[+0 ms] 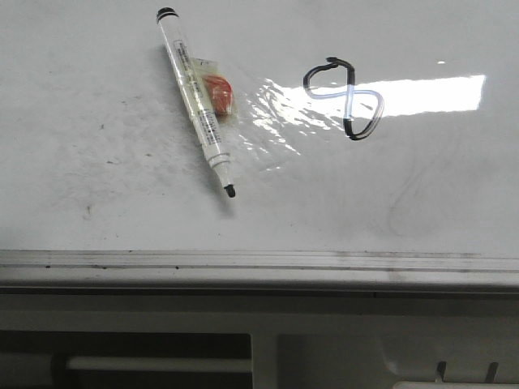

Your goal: Write number 8 on whiteboard

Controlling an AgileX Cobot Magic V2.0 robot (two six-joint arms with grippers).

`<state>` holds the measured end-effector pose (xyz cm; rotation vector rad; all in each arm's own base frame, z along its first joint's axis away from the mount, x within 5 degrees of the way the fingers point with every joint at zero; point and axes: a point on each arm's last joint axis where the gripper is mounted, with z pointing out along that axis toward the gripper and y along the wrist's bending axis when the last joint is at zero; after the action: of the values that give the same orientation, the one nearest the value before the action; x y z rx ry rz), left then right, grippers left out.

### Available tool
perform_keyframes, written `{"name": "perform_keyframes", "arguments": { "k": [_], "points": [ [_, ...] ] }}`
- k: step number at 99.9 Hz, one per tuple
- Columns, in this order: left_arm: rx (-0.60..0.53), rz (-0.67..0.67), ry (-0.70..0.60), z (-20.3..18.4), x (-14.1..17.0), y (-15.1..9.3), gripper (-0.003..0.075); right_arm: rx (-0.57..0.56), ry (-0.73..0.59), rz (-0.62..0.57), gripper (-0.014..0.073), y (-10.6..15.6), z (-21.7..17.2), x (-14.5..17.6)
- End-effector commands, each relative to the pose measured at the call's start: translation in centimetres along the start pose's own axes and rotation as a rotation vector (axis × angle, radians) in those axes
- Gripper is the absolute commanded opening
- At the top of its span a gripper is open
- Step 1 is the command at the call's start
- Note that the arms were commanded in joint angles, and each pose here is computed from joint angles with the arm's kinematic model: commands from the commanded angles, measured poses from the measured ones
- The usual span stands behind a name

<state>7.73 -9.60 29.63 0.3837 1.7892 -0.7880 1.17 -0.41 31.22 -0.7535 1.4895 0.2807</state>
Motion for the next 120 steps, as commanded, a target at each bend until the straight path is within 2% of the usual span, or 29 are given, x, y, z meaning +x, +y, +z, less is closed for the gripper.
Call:
{"name": "perform_keyframes", "arguments": {
  "k": [1,31,36,41,48,55,67,87,105,120],
  "points": [
    [0.033,-0.023,-0.011,-0.2,-0.7,-0.5,-0.0020,0.026,-0.077,-0.009,-0.0064,-0.3,-0.1,-1.2],
    [0.021,-0.004,-0.002,-0.1,-0.1,-0.2,-0.0020,0.026,-0.077,-0.009,-0.0064,-0.3,-0.1,-1.2],
    [0.011,0.093,-0.057,-0.3,-0.4,0.1,-0.0020,0.026,-0.077,-0.009,-0.0063,-0.3,-0.1,-1.2],
    [0.022,0.261,-0.142,-0.5,-0.7,0.2,-0.0020,0.026,-0.077,-0.009,-0.0063,-0.3,-0.1,-1.2],
    [0.025,0.426,-0.247,-1.0,-0.6,0.6,-0.0020,0.026,-0.077,-0.009,-0.0064,-0.3,-0.1,-1.2],
    [-0.002,0.446,-0.324,-1.4,-0.2,1.4,-0.0020,0.026,-0.077,-0.009,-0.0064,-0.3,-0.1,-1.2],
    [-0.035,0.407,-0.355,-2.0,1.7,3.0,-0.0020,0.026,-0.077,-0.009,-0.0063,-0.3,-0.1,-1.2],
    [-0.129,0.336,-0.303,-3.2,5.4,5.2,-0.0020,0.026,-0.077,-0.009,-0.0064,-0.3,-0.1,-1.2],
    [-0.229,0.235,-0.369,-4.2,7.7,6.5,-0.0020,0.026,-0.077,-0.009,-0.0064,-0.3,-0.1,-1.2],
    [-0.324,0.179,-0.245,-4.5,9.1,7.3,-0.0020,0.026,-0.077,-0.009,-0.0064,-0.3,-0.1,-1.2]
  ]
}}
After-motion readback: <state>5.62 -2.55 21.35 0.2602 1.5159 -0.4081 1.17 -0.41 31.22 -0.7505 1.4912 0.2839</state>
